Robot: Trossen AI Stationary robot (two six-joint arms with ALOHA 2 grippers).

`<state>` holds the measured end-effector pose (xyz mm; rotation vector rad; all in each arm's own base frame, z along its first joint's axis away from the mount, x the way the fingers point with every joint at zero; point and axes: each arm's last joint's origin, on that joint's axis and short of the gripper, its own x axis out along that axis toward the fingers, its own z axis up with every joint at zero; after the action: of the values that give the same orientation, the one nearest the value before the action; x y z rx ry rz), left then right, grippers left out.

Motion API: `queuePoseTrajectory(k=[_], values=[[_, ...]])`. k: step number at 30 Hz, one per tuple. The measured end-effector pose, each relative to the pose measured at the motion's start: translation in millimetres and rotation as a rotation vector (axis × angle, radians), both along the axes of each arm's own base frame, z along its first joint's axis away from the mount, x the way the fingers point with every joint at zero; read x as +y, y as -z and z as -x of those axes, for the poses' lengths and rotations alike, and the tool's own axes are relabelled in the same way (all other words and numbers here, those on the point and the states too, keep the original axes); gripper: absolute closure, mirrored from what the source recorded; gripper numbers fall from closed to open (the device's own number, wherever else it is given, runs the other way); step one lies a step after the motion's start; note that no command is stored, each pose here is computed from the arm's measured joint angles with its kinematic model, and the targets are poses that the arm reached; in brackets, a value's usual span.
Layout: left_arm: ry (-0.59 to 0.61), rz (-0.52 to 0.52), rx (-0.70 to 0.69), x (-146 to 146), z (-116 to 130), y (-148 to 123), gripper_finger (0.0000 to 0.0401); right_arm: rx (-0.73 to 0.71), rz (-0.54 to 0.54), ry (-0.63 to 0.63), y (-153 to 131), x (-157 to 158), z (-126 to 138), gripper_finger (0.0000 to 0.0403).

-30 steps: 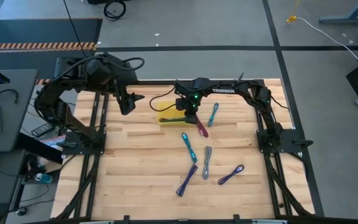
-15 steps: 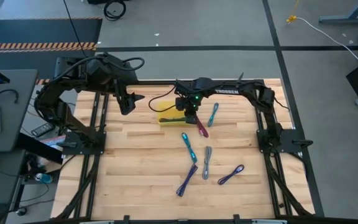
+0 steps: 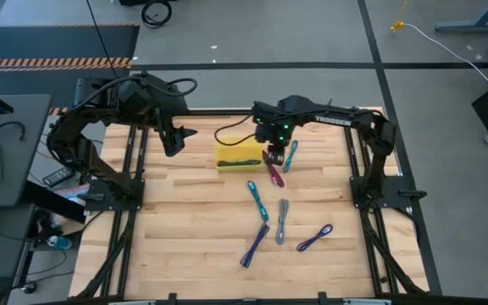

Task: Pick and place USB-C Cables
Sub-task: Put the pink charger cable into the bin

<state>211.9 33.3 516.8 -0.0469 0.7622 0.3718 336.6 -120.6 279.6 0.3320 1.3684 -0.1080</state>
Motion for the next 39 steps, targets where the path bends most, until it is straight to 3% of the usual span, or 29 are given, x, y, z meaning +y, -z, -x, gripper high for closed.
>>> queuePoseTrajectory(k=[8, 16, 21, 25, 31, 39], values=[[-0.038, 0.037, -0.016, 0.0, 0.0, 0.1, 0.0113, 0.154, -0.022, 0.246, -1.1, 12.5, 22.2, 0.0311], [-0.034, 0.033, -0.014, 0.0, 0.0, 0.1, 0.0113, 0.178, -0.096, 0.289, 41.6, 43.8, 14.9, 0.0285], [-0.004, 0.004, -0.001, -0.1, 0.1, 0.1, 0.0113, 0.163, -0.046, 0.320, 66.7, 58.7, 12.9, 0.0254], [0.000, 0.000, 0.001, 0.0, 0.0, 0.1, 0.0113, 0.124, 0.013, 0.386, 79.0, 59.4, 11.2, 0.0226], [0.000, 0.001, 0.001, -0.1, -0.1, 0.2, 0.0113, 0.067, -0.002, 0.429, 96.4, 57.8, 6.6, 0.0190], [0.000, 0.001, 0.001, -0.1, -0.1, 0.2, 0.0113, 0.072, 0.034, 0.440, 109.5, 51.3, 2.4, 0.0174]])
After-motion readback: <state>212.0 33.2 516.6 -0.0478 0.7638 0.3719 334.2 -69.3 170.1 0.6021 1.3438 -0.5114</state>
